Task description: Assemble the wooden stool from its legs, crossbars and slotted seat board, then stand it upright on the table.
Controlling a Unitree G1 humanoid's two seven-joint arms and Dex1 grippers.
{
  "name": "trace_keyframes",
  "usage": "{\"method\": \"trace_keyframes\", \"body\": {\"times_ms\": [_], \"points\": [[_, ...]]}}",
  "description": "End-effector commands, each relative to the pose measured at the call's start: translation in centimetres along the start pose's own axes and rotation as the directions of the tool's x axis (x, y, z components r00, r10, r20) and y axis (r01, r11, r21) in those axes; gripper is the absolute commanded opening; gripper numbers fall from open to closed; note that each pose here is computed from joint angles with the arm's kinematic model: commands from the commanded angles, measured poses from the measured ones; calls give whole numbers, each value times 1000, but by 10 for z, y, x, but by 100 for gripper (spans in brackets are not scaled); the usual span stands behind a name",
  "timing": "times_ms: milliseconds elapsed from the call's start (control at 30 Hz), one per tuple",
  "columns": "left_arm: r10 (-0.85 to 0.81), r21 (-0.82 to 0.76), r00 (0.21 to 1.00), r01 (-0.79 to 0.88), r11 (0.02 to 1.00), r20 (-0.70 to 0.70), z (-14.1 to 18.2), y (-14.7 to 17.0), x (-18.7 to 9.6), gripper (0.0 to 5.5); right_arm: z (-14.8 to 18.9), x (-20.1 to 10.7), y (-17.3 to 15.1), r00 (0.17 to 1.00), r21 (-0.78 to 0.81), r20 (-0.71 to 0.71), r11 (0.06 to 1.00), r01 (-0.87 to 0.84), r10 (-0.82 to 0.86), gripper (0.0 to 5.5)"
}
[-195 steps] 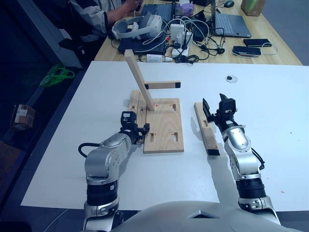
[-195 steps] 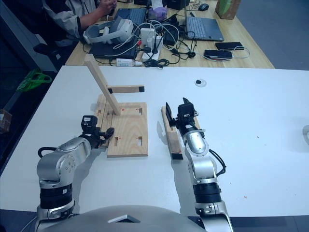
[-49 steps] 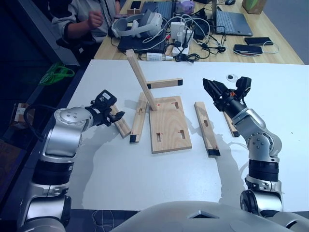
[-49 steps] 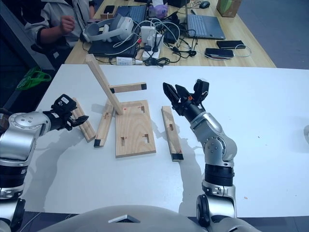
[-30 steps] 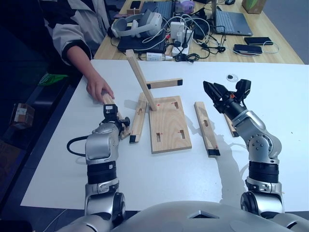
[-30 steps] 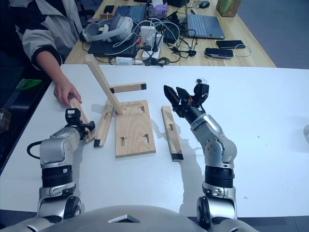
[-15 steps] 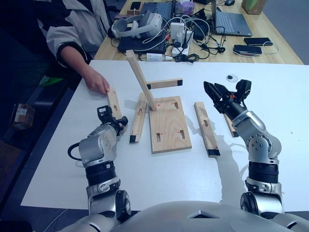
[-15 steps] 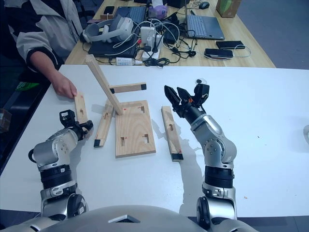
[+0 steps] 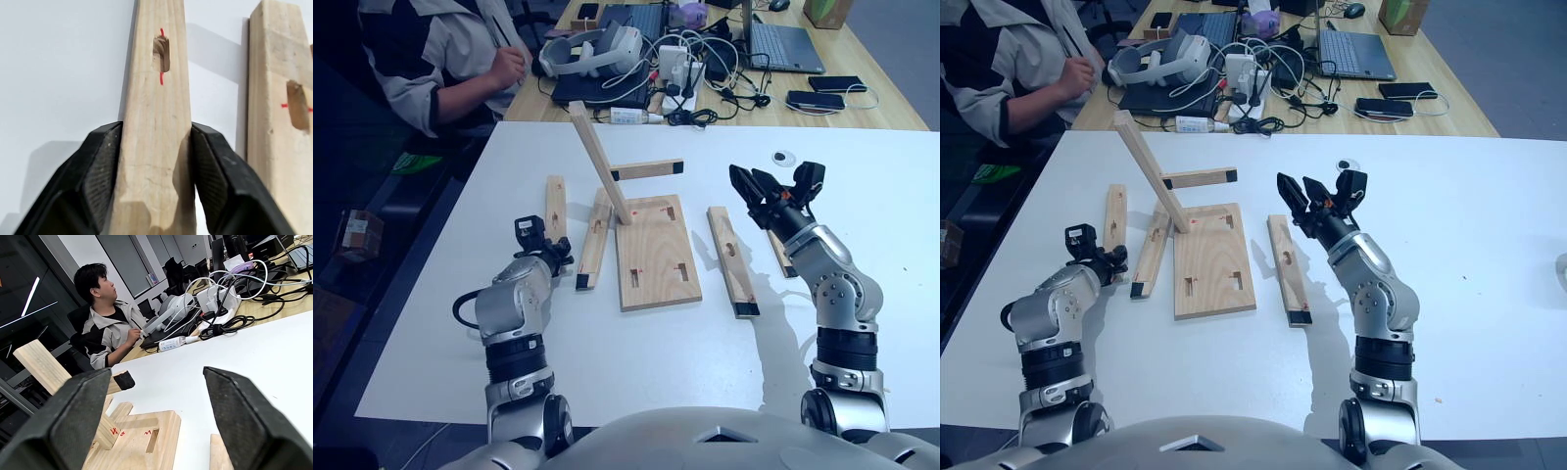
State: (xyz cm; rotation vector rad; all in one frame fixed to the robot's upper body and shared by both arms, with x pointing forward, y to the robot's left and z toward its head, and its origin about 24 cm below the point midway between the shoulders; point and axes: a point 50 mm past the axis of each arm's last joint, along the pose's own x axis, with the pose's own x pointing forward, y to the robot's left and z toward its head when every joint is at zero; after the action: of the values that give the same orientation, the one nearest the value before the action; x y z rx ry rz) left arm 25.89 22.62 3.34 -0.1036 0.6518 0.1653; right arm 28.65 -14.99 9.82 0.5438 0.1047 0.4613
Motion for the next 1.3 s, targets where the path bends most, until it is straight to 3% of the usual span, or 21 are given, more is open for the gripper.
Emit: {"method": "trace_keyframes", "body": {"times_ms": [33, 200, 467, 533, 667, 733, 800, 900, 967, 1133, 1300], "points": [[111, 156, 986, -129, 979, 121, 22, 28, -2, 210, 6, 2, -3, 1000, -16, 17, 1000, 13, -13, 349], [189, 293, 912, -306, 906, 365, 80, 57, -15, 202, 20, 4, -13, 999, -47, 40, 998, 30, -29, 349], [63, 403, 843, -319, 858, 534, 113, 30, -29, 202, 24, 7, -16, 998, -59, 51, 998, 31, -28, 349], [20, 457, 785, -380, 804, 619, 132, 21, -39, 202, 26, 7, -16, 998, -68, 53, 997, 30, -26, 349], [-130, 511, 572, -579, 636, 810, 180, -8, -72, 202, 36, 12, -17, 998, -114, 61, 993, 10, -3, 349], [-274, 535, 464, -664, 523, 843, 197, -31, -88, 202, 54, 14, -15, 996, -190, 74, 981, -32, 47, 349], [-395, 557, 408, -717, 419, 823, 205, -51, -96, 202, 78, 17, -7, 989, -294, 84, 951, -92, 122, 349], [-537, 588, 372, -746, 313, 757, 207, -77, -99, 202, 123, 19, 19, 951, -479, 72, 847, -231, 301, 349], [-607, 600, 344, -749, 282, 716, 206, -93, -101, 202, 146, 15, 35, 918, -587, 35, 752, -301, 395, 390], [-731, 626, 306, -751, 208, 610, 200, -118, -102, 202, 164, 11, 67, 841, -735, -155, 508, -449, 519, 472], [-816, 640, 300, -761, 108, 494, 193, -132, -100, 202, 169, 10, 94, 763, -811, -352, 231, -538, 542, 480]]}}
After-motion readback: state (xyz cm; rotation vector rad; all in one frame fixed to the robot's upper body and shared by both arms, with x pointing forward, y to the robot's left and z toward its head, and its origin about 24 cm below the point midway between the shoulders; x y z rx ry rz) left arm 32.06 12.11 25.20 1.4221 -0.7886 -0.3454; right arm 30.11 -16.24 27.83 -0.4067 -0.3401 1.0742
